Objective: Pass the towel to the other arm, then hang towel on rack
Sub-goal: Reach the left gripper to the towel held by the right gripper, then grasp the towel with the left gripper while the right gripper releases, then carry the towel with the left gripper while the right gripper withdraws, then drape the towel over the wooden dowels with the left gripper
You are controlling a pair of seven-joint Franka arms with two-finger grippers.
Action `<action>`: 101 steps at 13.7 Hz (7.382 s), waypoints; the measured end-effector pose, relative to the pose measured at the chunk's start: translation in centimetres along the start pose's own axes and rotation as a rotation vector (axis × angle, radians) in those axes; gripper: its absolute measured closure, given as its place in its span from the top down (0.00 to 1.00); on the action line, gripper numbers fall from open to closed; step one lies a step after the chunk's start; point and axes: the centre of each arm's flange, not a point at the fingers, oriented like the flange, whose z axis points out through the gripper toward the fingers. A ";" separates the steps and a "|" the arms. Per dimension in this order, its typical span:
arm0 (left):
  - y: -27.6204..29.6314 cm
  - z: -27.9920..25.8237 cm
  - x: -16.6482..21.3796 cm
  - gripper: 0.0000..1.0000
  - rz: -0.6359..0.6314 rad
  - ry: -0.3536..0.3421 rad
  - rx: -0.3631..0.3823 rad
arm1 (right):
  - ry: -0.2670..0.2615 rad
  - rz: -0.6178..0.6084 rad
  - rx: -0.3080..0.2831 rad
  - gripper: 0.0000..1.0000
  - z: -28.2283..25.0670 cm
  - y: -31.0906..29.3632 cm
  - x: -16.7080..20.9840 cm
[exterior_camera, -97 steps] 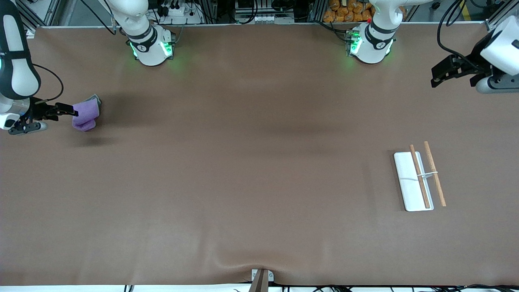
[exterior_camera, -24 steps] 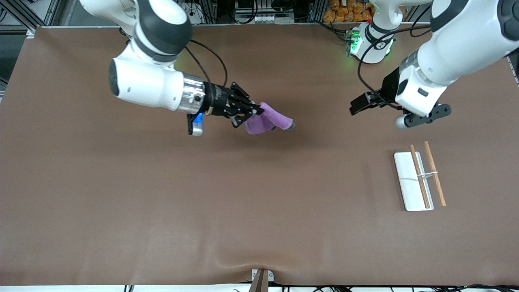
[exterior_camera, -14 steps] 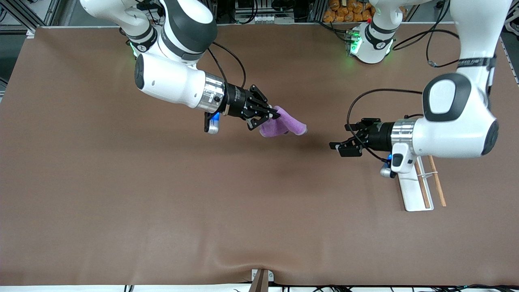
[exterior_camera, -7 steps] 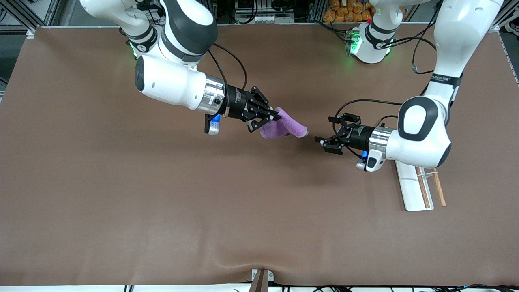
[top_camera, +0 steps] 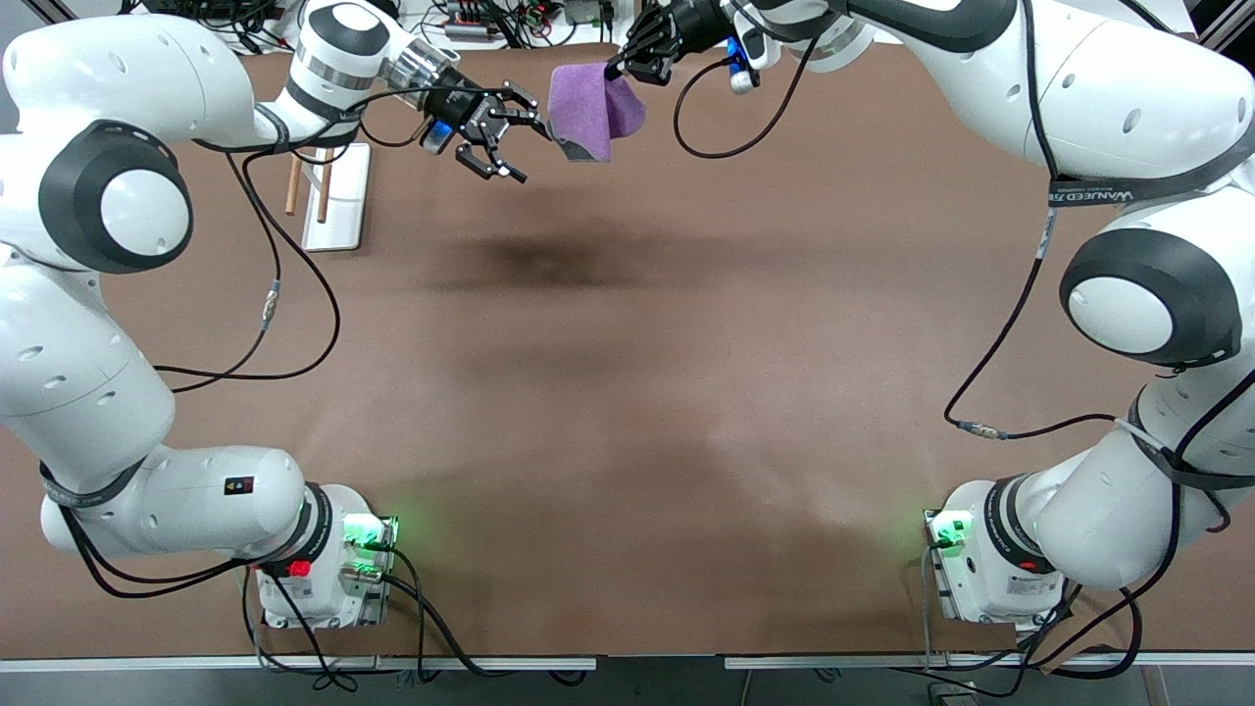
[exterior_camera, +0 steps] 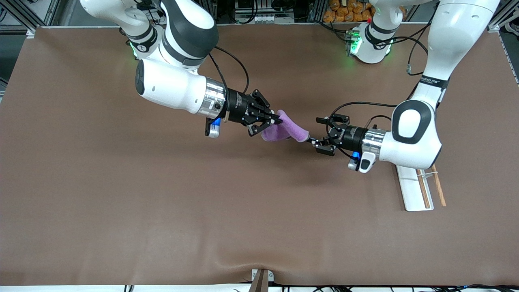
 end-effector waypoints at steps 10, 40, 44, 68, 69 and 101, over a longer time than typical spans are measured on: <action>1.6 3.0 0.3 0.72 -0.038 -0.039 -0.077 | -0.001 0.001 0.001 0.02 0.1 -0.1 0.0; -2.0 -13.7 -2.1 0.02 -0.019 0.394 0.259 | 0.043 -0.026 -0.074 1.00 -1.1 -0.4 0.3; -2.3 -15.3 -1.6 0.02 0.109 0.599 0.423 | 0.139 -0.081 -0.190 1.00 -5.5 -1.2 1.6; -6.5 -29.4 8.1 0.02 0.719 0.627 0.671 | 0.628 -1.294 -1.026 1.00 -32.0 0.1 14.3; -6.1 -29.3 8.0 0.02 0.734 0.637 0.674 | 0.639 -1.350 -1.006 1.00 -32.8 0.4 15.3; -10.0 -37.5 15.5 0.04 0.896 0.734 0.612 | 0.738 -1.538 -0.740 1.00 -41.7 0.2 14.3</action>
